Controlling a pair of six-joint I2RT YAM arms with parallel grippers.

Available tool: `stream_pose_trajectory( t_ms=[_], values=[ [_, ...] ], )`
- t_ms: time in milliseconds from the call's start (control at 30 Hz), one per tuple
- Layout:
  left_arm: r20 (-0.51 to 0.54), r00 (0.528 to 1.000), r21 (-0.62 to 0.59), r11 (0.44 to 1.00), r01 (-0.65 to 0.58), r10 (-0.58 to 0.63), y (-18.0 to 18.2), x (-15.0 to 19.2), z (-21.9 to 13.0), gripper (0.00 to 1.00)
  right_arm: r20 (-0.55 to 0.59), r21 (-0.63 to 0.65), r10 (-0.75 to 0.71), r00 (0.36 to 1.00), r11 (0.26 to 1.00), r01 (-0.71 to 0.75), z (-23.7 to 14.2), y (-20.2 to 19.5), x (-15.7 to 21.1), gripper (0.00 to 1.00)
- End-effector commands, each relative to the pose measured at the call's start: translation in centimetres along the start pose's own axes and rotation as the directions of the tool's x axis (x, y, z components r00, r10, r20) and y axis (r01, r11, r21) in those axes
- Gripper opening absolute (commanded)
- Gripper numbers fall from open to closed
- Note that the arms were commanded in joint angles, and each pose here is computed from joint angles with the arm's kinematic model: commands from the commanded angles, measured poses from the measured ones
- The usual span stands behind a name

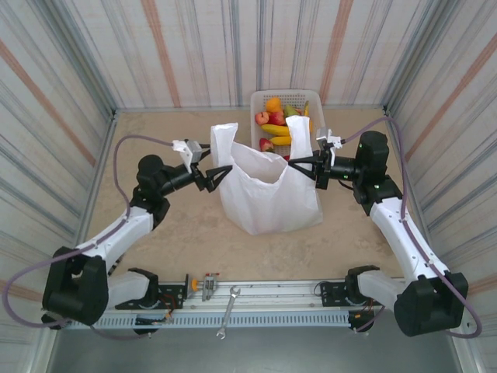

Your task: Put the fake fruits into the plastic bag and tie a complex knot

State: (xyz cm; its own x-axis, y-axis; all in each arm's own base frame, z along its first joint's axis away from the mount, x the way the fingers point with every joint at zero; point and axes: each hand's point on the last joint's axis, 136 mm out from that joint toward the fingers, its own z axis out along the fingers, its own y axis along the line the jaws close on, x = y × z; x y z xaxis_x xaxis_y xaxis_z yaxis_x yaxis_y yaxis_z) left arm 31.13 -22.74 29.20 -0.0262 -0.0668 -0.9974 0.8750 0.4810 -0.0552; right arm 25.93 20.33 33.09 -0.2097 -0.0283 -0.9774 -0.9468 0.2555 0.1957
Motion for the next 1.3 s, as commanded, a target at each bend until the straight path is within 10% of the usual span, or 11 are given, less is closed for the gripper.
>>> stream_pose_trajectory(
  t_ms=[0, 167, 333, 1267],
  values=[
    [0.102, 0.990, 0.110, 0.988, -0.113, 0.101, -1.1, -3.2, 0.8, 0.88, 0.013, 0.010, -0.009, 1.000, 1.000, 0.009, -0.5, 0.4, -0.9, 0.00],
    [0.155, 0.981, 0.164, 0.976, -0.144, 0.119, -1.1, -3.4, 1.7, 0.84, 0.014, 0.013, -0.007, 1.000, 1.000, 0.007, -0.5, 0.4, -1.0, 0.00],
    [0.130, 0.987, 0.253, 0.960, -0.120, 0.089, -1.3, -3.8, 2.8, 0.58, 0.013, 0.010, -0.001, 1.000, 1.000, 0.001, -0.5, 0.5, -1.1, 0.00],
    [0.065, 0.997, 0.395, 0.917, -0.061, 0.038, -5.5, -1.1, 1.9, 0.15, 0.014, 0.027, -0.003, 1.000, 1.000, 0.003, -0.7, 0.3, -1.2, 0.00]
  ],
)
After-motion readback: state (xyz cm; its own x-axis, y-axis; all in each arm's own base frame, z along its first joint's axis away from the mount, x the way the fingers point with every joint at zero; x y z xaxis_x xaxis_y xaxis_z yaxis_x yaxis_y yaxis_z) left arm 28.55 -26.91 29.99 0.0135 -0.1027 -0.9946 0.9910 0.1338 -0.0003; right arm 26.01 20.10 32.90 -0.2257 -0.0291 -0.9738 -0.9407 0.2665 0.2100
